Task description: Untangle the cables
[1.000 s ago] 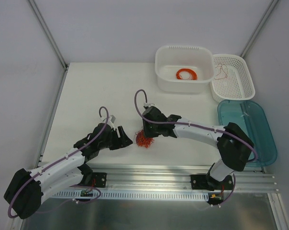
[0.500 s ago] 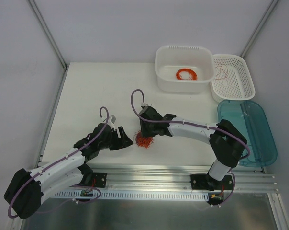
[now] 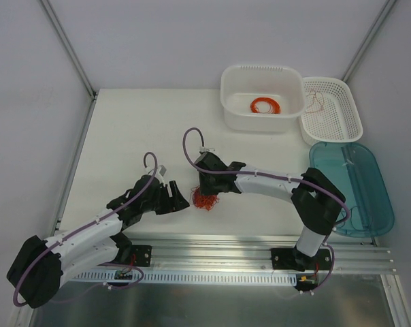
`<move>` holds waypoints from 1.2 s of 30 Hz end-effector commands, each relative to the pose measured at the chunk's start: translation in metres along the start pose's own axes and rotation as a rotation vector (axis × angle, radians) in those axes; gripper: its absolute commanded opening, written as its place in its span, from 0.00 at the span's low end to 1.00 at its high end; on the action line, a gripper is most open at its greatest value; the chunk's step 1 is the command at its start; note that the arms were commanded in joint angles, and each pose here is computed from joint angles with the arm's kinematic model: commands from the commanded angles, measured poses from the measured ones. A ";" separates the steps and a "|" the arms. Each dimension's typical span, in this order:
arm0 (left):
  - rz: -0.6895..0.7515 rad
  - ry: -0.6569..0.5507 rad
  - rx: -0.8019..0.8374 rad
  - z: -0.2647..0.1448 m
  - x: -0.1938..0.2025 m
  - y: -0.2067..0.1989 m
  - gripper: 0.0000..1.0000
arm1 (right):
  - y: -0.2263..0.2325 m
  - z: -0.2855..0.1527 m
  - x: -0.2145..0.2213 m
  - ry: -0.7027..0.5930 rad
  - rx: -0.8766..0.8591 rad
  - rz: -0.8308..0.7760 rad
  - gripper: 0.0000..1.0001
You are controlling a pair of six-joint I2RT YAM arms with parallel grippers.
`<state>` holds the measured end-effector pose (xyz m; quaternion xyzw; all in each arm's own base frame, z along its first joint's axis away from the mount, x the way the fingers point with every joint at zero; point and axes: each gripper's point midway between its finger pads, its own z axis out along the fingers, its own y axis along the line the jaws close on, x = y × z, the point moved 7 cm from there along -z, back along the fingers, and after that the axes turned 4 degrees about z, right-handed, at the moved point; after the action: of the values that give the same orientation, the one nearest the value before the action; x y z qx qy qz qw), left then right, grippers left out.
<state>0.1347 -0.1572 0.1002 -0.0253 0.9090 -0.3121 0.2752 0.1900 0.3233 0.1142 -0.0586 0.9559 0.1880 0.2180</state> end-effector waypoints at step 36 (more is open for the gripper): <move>-0.017 -0.020 0.033 0.065 -0.043 -0.037 0.59 | 0.035 -0.121 -0.039 -0.142 -0.293 -0.175 0.01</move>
<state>0.1871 -0.2028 0.0937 -0.0141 0.9097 -0.3226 0.2612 0.1765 0.3122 0.2114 -0.1439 0.9181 0.2637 0.2585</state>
